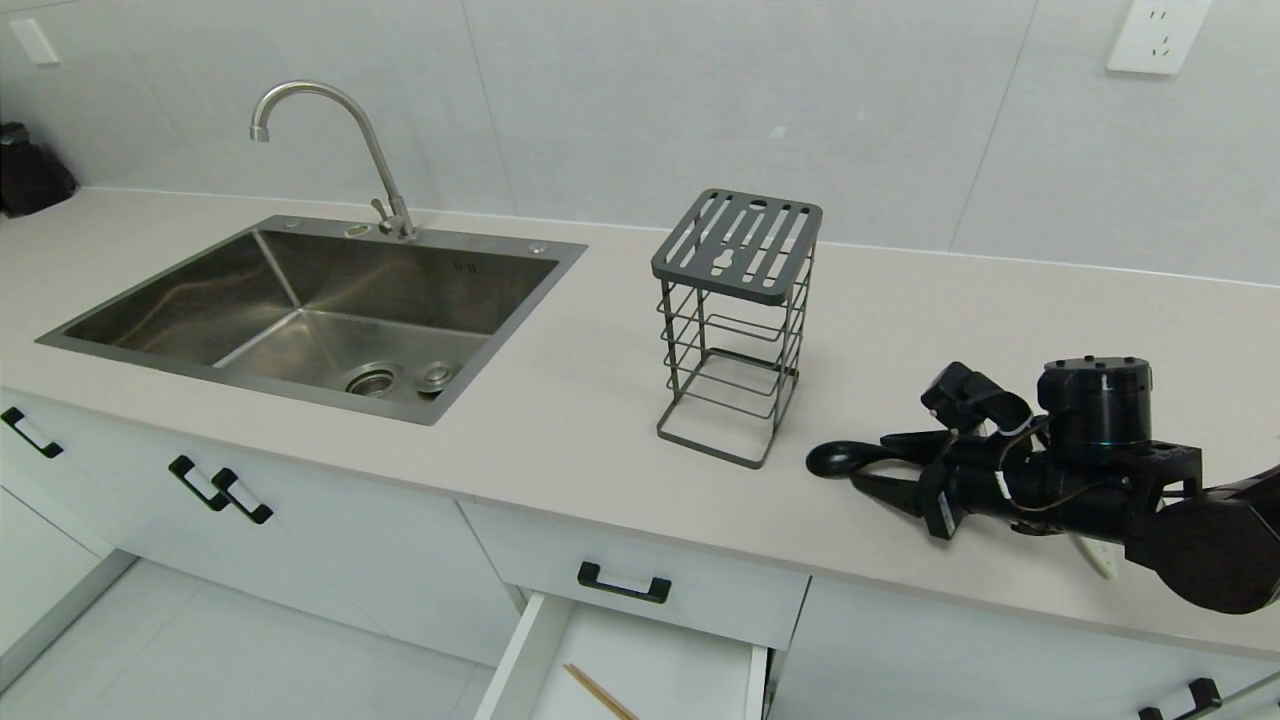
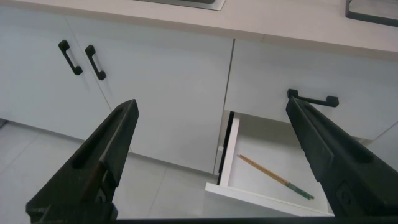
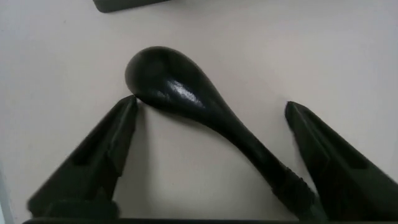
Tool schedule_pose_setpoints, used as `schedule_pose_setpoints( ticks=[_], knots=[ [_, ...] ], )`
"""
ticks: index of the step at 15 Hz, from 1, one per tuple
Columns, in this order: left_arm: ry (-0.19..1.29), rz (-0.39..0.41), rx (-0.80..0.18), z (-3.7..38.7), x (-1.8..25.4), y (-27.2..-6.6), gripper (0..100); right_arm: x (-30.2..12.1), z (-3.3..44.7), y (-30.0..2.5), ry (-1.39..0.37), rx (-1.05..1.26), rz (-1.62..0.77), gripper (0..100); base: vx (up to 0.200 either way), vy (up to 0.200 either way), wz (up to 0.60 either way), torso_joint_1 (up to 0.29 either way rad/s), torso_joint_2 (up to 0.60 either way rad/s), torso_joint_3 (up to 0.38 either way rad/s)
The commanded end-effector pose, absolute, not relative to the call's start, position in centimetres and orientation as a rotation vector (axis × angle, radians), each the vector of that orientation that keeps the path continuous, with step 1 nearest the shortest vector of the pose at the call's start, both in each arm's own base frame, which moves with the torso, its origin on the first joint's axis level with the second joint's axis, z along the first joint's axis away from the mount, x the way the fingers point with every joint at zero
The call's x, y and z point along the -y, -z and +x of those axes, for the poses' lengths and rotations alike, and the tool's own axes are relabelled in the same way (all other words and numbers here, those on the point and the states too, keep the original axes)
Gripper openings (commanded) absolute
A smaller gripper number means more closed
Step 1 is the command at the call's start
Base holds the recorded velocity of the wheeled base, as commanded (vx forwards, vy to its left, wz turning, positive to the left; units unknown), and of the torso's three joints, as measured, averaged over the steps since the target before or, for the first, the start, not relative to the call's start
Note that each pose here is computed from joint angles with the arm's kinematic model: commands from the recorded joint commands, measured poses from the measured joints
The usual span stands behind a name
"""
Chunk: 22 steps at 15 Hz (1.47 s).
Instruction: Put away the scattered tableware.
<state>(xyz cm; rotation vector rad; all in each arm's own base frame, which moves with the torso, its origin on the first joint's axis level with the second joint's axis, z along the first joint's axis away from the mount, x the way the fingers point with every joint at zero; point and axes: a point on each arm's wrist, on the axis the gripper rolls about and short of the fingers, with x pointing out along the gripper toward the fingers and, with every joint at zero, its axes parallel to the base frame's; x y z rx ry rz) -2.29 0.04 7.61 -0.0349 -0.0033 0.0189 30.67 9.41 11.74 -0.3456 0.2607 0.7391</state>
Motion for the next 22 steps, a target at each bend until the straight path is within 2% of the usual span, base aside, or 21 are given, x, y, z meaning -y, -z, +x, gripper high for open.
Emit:
schedule_pose_setpoints(
  ticks=[1, 12, 16, 22],
  knots=[
    [-0.02, -0.035, 0.003, -2.3, 0.0, -7.6, 100, -9.4, 30.4, -11.9, -0.738, -0.258, -0.348, 0, 0.0, 0.0, 0.0, 0.0, 0.0, 0.0],
    [-0.02, -0.035, 0.003, -2.3, 0.0, -7.6, 100, -8.4, 24.6, -13.4, -0.734, -0.243, -0.369, 0, 0.0, 0.0, 0.0, 0.0, 0.0, 0.0],
    [-0.02, -0.035, 0.003, -2.3, 0.0, -7.6, 100, -11.3, 21.6, -13.7, -0.833, -0.216, -0.401, 0, 0.0, 0.0, 0.0, 0.0, 0.0, 0.0],
    [-0.02, -0.035, 0.003, -2.3, 0.0, -7.6, 100, -13.5, 19.9, -13.6, -0.945, -0.201, -0.417, 0, 0.0, 0.0, 0.0, 0.0, 0.0, 0.0]
  ],
)
